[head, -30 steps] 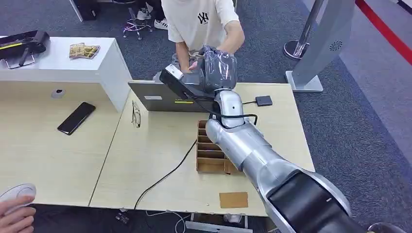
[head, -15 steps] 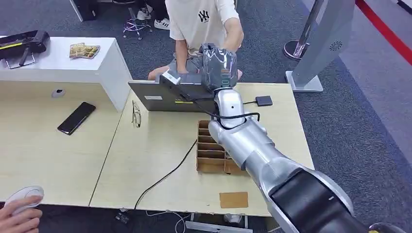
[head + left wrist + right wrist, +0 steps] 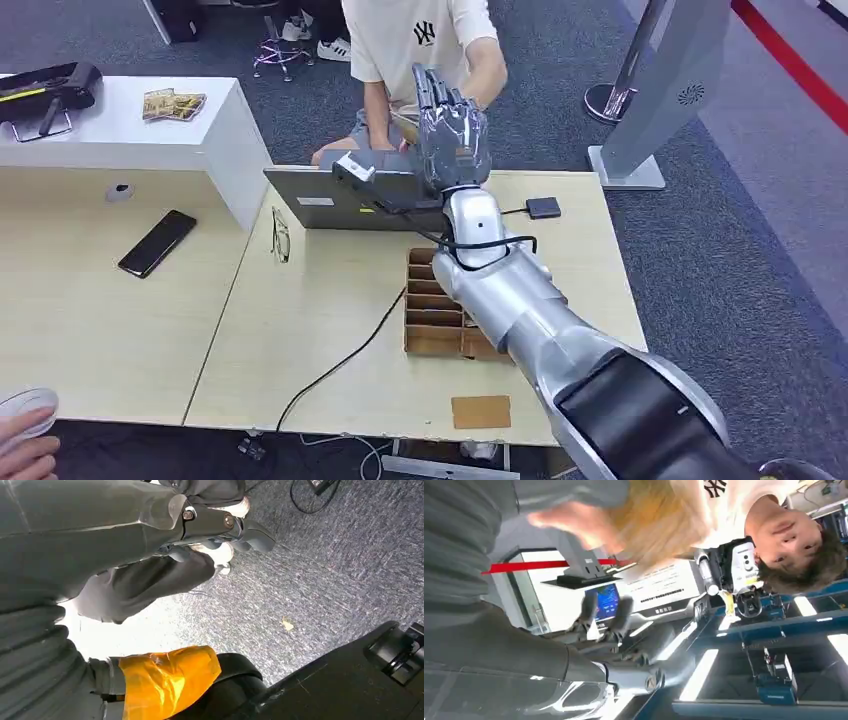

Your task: Pass the card to the sensor for recognition and then transmit it.

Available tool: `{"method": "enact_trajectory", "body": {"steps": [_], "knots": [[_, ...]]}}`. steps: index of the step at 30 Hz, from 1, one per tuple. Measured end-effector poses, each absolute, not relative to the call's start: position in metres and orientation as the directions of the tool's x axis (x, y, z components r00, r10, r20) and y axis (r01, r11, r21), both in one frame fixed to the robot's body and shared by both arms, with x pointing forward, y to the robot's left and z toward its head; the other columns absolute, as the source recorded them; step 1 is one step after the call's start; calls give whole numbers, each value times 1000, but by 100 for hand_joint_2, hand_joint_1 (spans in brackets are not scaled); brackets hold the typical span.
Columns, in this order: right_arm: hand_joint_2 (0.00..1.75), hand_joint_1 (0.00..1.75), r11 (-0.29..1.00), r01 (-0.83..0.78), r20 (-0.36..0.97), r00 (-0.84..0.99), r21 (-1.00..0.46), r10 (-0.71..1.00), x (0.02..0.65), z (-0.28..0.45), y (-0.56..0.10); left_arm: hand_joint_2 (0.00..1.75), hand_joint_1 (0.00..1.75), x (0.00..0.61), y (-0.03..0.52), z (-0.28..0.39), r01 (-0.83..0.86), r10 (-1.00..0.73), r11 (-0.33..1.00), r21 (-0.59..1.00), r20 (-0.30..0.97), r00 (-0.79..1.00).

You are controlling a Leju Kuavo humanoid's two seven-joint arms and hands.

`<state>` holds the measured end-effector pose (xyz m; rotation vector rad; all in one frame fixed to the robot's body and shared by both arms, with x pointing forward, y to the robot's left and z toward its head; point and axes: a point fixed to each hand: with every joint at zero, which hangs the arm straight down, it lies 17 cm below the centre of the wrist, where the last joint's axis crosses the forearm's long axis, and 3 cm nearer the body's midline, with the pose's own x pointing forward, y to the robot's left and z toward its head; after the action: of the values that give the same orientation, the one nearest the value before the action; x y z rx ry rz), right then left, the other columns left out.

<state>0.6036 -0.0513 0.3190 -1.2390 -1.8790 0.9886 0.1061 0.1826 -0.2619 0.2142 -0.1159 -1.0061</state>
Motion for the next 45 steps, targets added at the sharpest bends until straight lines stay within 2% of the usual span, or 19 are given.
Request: {"method": "enact_trajectory", "body": {"steps": [8, 14, 16, 17, 21, 24, 30, 31, 37, 45], "knots": [[175, 0, 394, 439, 233, -376, -807, 897, 600, 342, -54, 175, 0, 107, 183, -262, 822, -846, 518, 237, -2, 533], [175, 0, 438, 444, 287, -368, -782, 884, 601, 348, -61, 175, 0, 107, 183, -262, 822, -846, 518, 236, -2, 533], [175, 0, 494, 432, 339, -389, -754, 857, 600, 352, -63, 175, 0, 107, 184, -262, 822, -846, 518, 237, -3, 534], [0, 0, 537, 421, 384, -396, -731, 834, 600, 354, -65, 175, 0, 107, 184, -262, 821, -845, 518, 239, -3, 534], [0, 0, 760, 357, 632, -421, -543, 650, 601, 365, -81, 175, 0, 108, 185, -262, 817, -843, 521, 247, -3, 538], [0, 0, 884, 304, 762, -453, -356, 463, 599, 372, -88, 175, 0, 110, 186, -262, 811, -839, 525, 259, -2, 544], [0, 0, 988, 146, 860, -496, -52, 119, 583, 371, -80, 175, 0, 110, 189, -262, 790, -821, 549, 275, 0, 570], [175, 0, 993, 116, 864, -497, -22, 78, 579, 369, -77, 175, 0, 110, 190, -262, 785, -817, 555, 275, 0, 577], [175, 0, 995, -28, 852, -516, 93, -94, 550, 362, -58, 175, 0, 105, 193, -263, 752, -782, 599, 276, -3, 624], [175, 0, 963, -211, 833, -493, 165, -251, 505, 342, -31, 175, 0, 99, 197, -265, 705, -731, 655, 274, -6, 682]]}}
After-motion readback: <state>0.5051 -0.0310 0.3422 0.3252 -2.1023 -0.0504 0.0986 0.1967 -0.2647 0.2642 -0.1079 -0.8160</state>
